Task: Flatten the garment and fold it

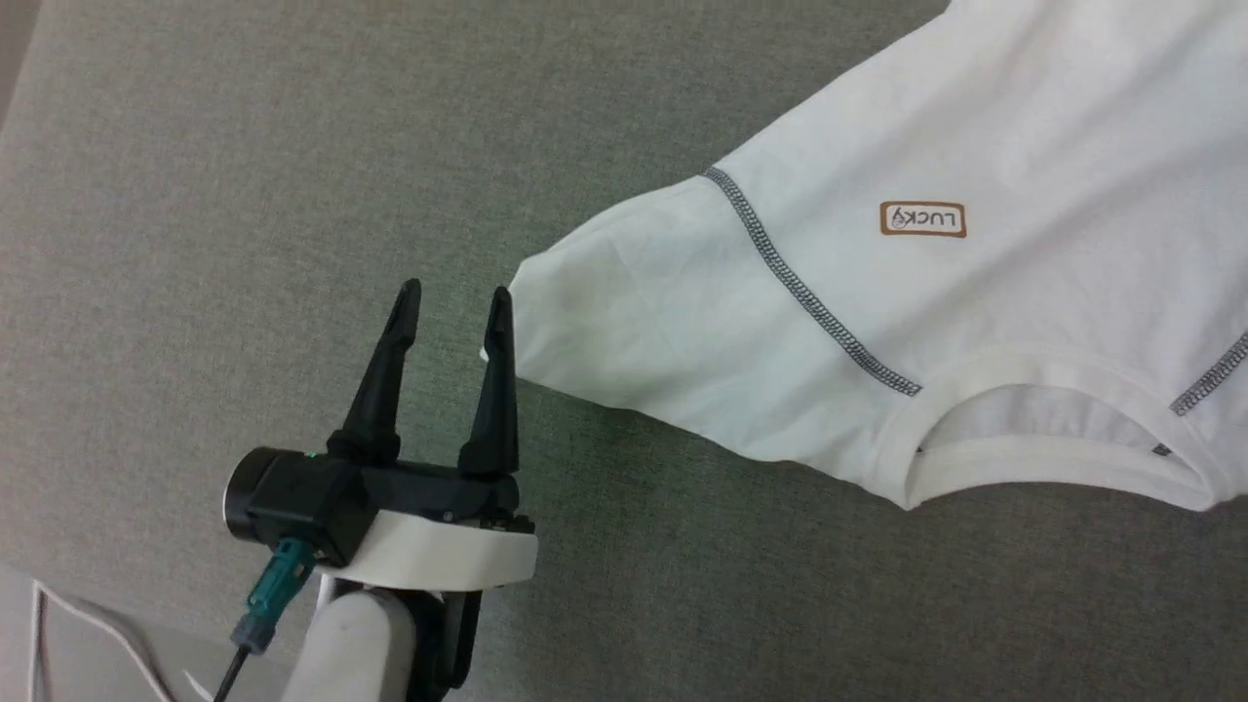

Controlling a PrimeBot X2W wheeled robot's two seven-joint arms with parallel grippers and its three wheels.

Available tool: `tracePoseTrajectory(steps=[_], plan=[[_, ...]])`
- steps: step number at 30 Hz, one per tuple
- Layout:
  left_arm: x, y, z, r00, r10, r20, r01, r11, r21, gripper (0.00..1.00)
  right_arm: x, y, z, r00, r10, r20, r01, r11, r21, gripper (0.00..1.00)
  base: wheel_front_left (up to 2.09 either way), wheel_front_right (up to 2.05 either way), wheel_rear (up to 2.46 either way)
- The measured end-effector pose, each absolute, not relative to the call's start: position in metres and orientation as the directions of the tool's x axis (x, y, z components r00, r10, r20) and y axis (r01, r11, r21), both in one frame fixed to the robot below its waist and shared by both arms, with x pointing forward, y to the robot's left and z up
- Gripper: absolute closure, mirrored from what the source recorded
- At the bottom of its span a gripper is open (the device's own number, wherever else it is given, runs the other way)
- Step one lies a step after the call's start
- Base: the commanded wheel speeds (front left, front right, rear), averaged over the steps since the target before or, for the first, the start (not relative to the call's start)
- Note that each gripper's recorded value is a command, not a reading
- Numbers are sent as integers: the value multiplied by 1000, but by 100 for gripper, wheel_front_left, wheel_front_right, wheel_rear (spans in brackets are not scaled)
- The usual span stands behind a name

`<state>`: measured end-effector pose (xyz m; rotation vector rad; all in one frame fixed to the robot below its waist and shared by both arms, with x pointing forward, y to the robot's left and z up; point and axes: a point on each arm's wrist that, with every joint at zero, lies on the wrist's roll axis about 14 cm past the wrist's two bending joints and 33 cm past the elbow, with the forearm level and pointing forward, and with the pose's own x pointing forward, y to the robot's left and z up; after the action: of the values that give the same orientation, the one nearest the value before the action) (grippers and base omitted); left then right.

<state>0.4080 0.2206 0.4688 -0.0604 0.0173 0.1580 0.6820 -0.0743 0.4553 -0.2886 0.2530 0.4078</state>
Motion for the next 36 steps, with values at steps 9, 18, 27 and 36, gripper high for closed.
tracePoseTrajectory(steps=[9, 18, 27, 36], plan=[[391, 216, 486, 990, 140, 20, -139, 989, -47, 0, 601, -108, 503, 935, 334, -116, -342, 938, -59, 0, 0, 0, 0], [373, 195, 492, 996, 79, 33, -76, 994, -83, 0, 439, -178, 488, 991, 93, -96, -94, 996, -5, 0, 0, 0, 0], [352, 176, 485, 1000, 20, 0, -20, 996, -88, 0, 370, -207, 476, 997, -5, -82, 15, 991, 131, 0, 0, 0, 0], [361, 137, 459, 943, -268, -196, 291, 952, 95, 0, 367, -214, 493, 999, -30, -19, 32, 992, 120, 0, 0, 0, 0]])
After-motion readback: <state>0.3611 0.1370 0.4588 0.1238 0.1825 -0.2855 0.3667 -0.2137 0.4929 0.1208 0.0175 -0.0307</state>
